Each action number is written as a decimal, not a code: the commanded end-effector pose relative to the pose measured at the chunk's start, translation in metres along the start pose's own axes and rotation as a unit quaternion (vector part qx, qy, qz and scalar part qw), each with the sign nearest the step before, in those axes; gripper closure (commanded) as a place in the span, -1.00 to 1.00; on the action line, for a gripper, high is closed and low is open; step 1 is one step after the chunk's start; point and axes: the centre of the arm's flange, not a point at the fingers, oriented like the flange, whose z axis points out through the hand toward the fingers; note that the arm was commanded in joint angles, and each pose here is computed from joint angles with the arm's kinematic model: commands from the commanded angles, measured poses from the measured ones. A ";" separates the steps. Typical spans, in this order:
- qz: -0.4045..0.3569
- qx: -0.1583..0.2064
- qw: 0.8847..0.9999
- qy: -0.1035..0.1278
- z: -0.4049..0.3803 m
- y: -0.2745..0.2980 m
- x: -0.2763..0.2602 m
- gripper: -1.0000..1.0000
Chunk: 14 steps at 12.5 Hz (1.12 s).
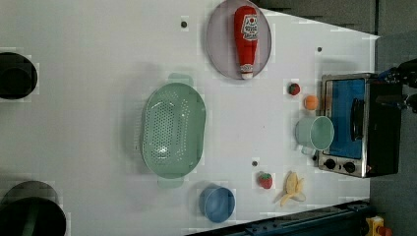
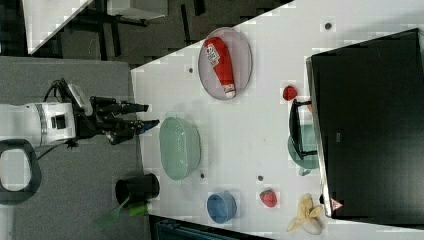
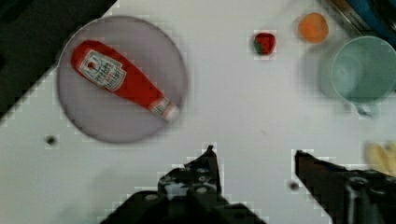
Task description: Drag strainer left to right.
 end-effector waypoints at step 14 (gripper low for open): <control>0.051 -0.040 0.997 0.032 0.019 -0.044 -0.206 -1.00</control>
